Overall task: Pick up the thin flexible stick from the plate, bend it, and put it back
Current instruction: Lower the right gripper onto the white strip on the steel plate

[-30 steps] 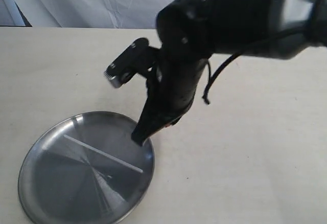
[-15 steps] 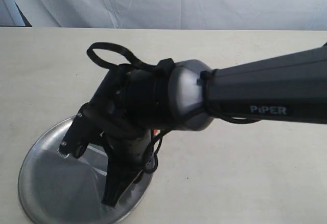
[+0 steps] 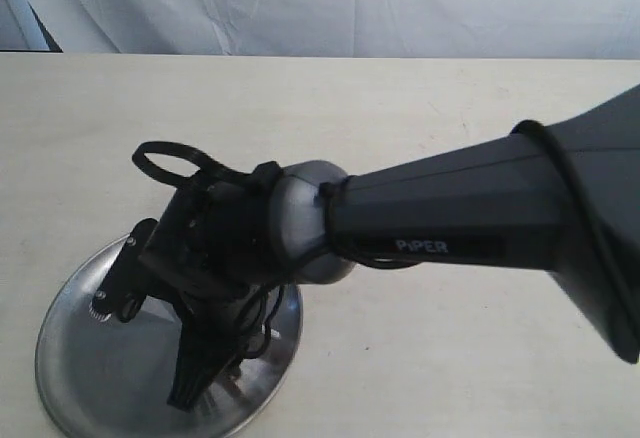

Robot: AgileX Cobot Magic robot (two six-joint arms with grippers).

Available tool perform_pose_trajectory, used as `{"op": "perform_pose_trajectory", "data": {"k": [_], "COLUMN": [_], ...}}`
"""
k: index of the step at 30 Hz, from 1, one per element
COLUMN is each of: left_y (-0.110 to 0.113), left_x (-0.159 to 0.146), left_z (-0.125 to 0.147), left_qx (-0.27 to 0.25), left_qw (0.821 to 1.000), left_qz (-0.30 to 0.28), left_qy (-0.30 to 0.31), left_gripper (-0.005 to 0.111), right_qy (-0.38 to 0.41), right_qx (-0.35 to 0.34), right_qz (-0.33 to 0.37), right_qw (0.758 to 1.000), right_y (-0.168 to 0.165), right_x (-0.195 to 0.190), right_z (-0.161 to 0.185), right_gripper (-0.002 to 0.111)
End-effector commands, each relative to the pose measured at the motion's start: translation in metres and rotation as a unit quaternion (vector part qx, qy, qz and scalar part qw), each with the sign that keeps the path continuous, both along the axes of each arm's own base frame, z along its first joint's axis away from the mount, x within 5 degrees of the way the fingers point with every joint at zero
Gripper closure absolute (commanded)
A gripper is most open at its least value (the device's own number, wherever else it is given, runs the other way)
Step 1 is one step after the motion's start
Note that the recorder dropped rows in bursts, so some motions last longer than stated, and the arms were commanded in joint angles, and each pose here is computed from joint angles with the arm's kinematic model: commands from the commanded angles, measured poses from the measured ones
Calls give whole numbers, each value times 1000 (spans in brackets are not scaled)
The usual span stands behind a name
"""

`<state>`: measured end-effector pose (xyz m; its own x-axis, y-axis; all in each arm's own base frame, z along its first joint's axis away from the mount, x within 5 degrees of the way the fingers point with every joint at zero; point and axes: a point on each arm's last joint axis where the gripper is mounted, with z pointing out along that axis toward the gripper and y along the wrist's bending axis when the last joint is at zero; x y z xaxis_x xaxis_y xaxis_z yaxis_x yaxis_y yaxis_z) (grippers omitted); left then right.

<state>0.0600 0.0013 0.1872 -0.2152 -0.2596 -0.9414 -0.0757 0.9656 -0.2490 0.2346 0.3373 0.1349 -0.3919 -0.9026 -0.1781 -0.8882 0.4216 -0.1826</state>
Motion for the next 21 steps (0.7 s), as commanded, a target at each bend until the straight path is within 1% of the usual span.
{"op": "perform_pose_trajectory", "data": {"k": [1, 5, 7, 9, 13, 16, 18, 20, 21], "left_y": [0, 0, 0, 0, 0, 0, 0, 0, 0], "left_x": [0, 0, 0, 0, 0, 0, 0, 0, 0], "left_z": [1, 1, 1, 1, 1, 1, 1, 1, 1], "left_qx": [2, 2, 2, 2, 2, 2, 2, 2, 2], "left_qw": [1000, 1000, 1000, 1000, 1000, 1000, 1000, 1000, 1000], "left_qz": [-2, -2, -2, -2, -2, -2, -2, -2, -2], "left_qy": [-10, -10, -10, -10, -10, -10, -10, -10, -10], "left_gripper": [107, 107, 107, 107, 107, 107, 107, 107, 107], "right_qy": [3, 7, 11, 17, 29, 34, 32, 20, 6], "right_qx": [-15, -25, -32, -42, -63, -74, -72, -52, -31], "right_qz": [-3, -4, -4, -5, -7, -8, -9, -9, -10], "right_qw": [1000, 1000, 999, 999, 998, 997, 997, 998, 999], "right_y": [0, 0, 0, -1, -3, -5, -5, -5, -5], "right_x": [2, 2, 2, 2, 1, 0, 0, 0, 0], "right_z": [-9, -19, -25, -32, -44, -47, -41, -22, -2], "right_gripper": [69, 69, 71, 79, 107, 109, 109, 109, 109]}}
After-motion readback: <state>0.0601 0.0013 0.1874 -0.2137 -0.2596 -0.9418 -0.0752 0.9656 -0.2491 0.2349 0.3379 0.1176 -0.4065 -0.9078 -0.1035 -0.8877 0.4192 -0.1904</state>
